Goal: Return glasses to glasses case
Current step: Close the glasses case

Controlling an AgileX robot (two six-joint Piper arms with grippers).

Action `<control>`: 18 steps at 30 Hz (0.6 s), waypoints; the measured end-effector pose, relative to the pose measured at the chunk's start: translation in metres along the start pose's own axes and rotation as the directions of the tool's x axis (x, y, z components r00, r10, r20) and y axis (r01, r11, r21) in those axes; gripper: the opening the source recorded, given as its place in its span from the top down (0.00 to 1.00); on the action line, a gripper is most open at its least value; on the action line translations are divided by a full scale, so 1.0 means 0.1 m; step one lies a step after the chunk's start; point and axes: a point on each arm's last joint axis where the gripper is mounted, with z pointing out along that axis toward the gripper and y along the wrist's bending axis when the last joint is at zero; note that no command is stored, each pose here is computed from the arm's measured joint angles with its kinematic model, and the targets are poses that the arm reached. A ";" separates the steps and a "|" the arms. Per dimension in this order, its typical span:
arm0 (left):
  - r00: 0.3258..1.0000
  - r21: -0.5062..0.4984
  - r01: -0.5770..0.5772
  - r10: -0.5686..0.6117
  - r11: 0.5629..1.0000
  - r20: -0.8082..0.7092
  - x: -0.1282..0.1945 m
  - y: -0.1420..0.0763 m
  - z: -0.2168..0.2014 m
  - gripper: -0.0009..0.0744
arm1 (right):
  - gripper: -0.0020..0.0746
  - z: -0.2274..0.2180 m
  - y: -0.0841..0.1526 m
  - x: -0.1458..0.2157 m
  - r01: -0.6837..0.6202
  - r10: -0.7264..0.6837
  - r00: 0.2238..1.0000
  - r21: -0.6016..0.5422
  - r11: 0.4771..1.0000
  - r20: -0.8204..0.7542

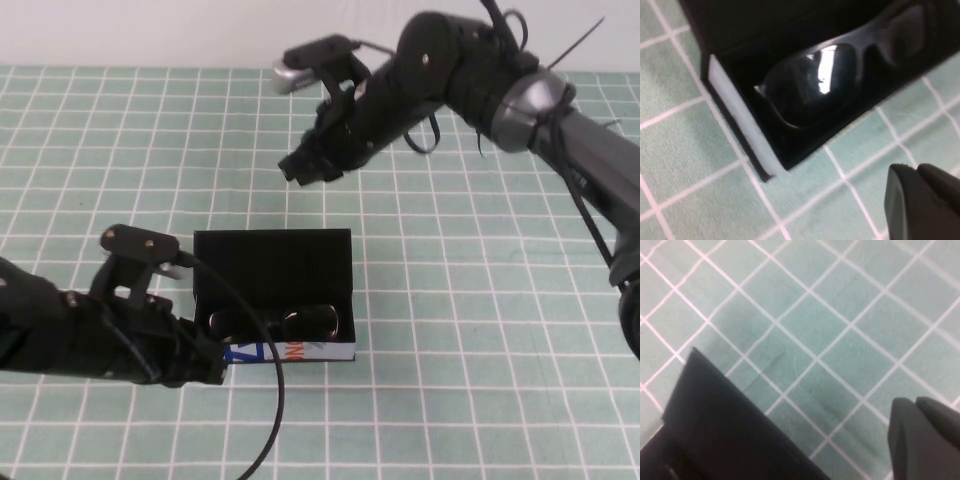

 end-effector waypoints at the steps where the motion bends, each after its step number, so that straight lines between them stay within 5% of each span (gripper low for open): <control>1: 1.000 0.001 0.003 -0.003 1.000 -0.002 0.00 0.01 0.04 0.99 | 0.99 0.04 -0.03 0.02 -0.014 0.014 1.000 -0.007 1.000 -0.005; 11: 0.998 0.046 0.054 -0.053 0.997 -0.037 0.07 0.08 0.34 0.99 | 0.99 0.38 -0.22 0.24 -0.090 0.085 0.993 -0.058 0.994 -0.079; 18: 0.998 0.042 0.061 -0.061 0.997 -0.001 0.04 0.11 0.39 0.99 | 0.99 0.42 -0.13 0.26 -0.001 -0.013 0.997 -0.187 0.982 -0.071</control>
